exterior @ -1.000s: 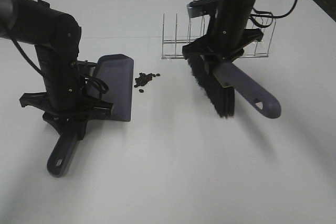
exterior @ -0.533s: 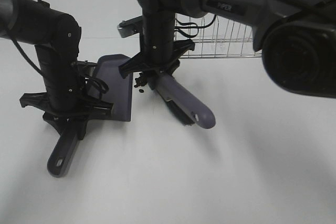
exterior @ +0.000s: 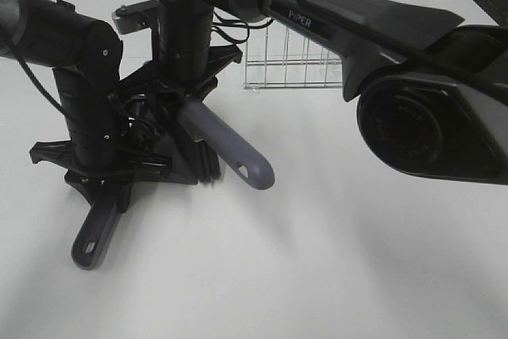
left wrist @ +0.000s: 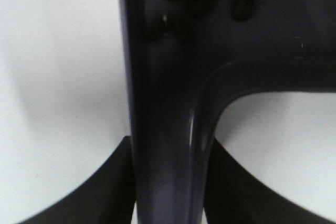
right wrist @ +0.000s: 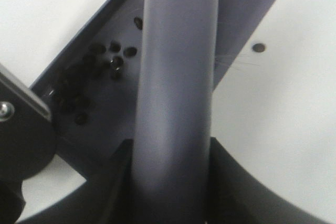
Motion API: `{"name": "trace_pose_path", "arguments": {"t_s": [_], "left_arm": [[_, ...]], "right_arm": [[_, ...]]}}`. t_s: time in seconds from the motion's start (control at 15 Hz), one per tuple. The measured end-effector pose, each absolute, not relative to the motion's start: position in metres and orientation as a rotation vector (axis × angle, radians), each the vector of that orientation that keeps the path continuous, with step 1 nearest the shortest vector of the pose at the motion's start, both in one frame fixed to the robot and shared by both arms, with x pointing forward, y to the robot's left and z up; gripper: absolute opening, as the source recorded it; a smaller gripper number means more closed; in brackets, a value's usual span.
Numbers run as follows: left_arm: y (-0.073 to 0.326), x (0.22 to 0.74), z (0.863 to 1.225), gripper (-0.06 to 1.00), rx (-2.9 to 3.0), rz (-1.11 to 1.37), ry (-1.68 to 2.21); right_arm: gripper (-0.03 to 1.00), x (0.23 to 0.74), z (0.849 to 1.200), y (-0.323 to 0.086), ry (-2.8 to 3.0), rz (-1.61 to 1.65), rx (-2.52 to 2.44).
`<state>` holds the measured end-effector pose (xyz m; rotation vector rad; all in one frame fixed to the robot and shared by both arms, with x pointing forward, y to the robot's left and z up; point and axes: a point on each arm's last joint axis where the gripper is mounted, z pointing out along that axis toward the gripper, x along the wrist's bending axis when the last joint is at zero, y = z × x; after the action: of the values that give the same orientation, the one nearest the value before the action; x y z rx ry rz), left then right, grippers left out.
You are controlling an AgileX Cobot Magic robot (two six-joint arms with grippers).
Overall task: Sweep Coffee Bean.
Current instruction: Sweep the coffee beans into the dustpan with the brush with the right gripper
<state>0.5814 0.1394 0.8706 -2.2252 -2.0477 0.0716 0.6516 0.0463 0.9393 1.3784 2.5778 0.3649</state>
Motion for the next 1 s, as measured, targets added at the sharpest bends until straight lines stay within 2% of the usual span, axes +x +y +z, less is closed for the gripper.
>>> {"name": "trace_pose_path", "arguments": {"t_s": [0.4,0.53,0.73,1.0], "left_arm": [[0.139,0.581,0.87,0.32,-2.223,0.073,-2.046],[0.139,0.581,0.87,0.32,-2.223,0.073,-2.046],[0.139,0.581,0.87,0.32,-2.222,0.074,-2.045],[0.14,0.581,0.871,0.32,-2.222,0.074,-2.045]], "right_arm": [[0.28,0.659,1.037,0.011,2.364,0.494,1.308],[0.28,0.671,1.07,-0.025,2.278,0.539,1.357],[0.28,0.689,1.098,-0.102,2.144,0.495,1.493],[0.28,0.689,1.096,-0.207,2.026,0.315,1.723]]}}
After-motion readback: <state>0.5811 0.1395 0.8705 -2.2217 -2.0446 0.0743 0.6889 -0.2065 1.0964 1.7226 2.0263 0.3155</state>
